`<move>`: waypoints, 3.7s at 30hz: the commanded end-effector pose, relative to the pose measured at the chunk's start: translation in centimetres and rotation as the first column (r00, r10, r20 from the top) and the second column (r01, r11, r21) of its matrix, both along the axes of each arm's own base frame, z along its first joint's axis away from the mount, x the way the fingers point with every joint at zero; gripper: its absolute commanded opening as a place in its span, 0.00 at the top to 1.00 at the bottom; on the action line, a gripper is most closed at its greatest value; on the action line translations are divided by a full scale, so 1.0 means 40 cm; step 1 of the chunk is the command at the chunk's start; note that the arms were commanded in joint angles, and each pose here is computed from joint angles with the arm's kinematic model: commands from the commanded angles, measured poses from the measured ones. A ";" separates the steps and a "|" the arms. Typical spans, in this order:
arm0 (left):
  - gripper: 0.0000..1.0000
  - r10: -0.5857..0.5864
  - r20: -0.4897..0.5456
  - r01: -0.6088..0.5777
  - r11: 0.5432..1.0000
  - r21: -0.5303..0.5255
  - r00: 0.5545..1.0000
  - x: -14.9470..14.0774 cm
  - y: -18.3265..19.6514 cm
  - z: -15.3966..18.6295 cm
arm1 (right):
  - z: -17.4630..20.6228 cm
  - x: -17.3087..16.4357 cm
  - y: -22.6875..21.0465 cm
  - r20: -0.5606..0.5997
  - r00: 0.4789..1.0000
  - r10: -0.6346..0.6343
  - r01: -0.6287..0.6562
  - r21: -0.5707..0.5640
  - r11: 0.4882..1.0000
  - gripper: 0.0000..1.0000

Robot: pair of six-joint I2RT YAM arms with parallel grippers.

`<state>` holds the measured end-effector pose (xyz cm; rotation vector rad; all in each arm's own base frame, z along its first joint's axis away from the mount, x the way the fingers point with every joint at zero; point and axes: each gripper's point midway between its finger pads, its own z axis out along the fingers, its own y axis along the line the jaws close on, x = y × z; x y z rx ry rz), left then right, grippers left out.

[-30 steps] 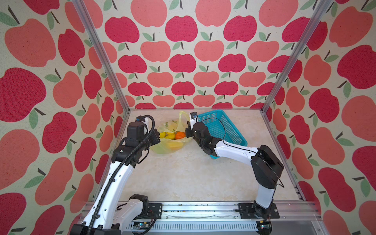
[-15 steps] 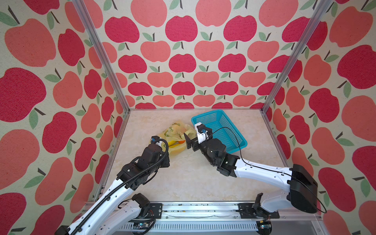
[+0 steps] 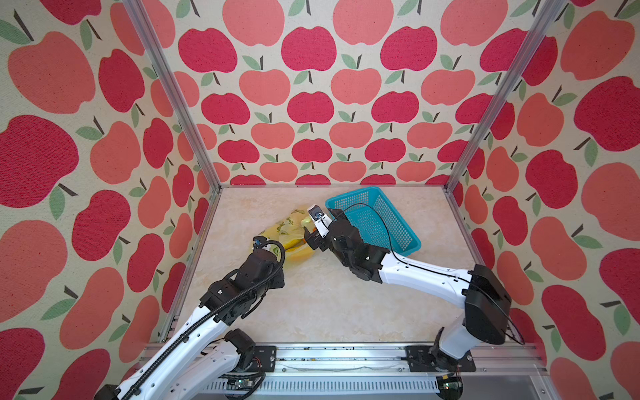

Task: Untie the knot of the plastic bag and take out the fruit
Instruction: Place the plastic bag at the middle-left of the table, then pick up the plastic bag from the center of the table.

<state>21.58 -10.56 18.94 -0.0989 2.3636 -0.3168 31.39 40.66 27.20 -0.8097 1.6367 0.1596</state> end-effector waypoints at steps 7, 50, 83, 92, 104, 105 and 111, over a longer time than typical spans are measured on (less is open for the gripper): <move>1.00 0.036 -0.018 -0.035 0.997 0.062 0.999 -0.019 0.043 -0.008 | 0.032 0.064 -0.002 -0.004 0.999 -0.040 0.040 -0.035 0.999 0.81; 0.03 -0.470 0.225 0.440 0.881 0.171 0.853 0.232 -0.120 0.170 | -0.047 -0.039 -0.217 -0.349 0.931 -0.110 0.228 0.319 0.920 1.00; 0.09 -0.715 -0.112 0.631 0.520 0.575 0.691 0.342 -0.198 0.003 | -0.054 -0.020 -0.195 -0.426 0.900 -0.089 0.255 0.349 0.902 1.00; 0.35 -0.666 -0.189 0.626 0.511 0.590 0.722 0.400 -0.182 -0.061 | -0.056 -0.014 -0.193 -0.426 0.899 -0.096 0.263 0.351 0.899 1.00; 1.00 -0.522 0.099 0.378 0.724 0.577 0.847 0.503 -0.169 0.109 | -0.073 -0.026 -0.220 -0.411 0.905 -0.111 0.274 0.362 0.891 0.95; 1.00 -0.522 0.112 0.372 0.726 0.578 0.845 0.504 -0.173 0.122 | -0.073 -0.028 -0.223 -0.405 0.907 -0.113 0.272 0.360 0.893 0.89; 1.00 -0.545 0.174 0.328 0.697 0.638 0.820 0.519 -0.201 0.213 | -0.049 -0.044 -0.259 -0.347 0.927 -0.140 0.269 0.358 0.894 0.51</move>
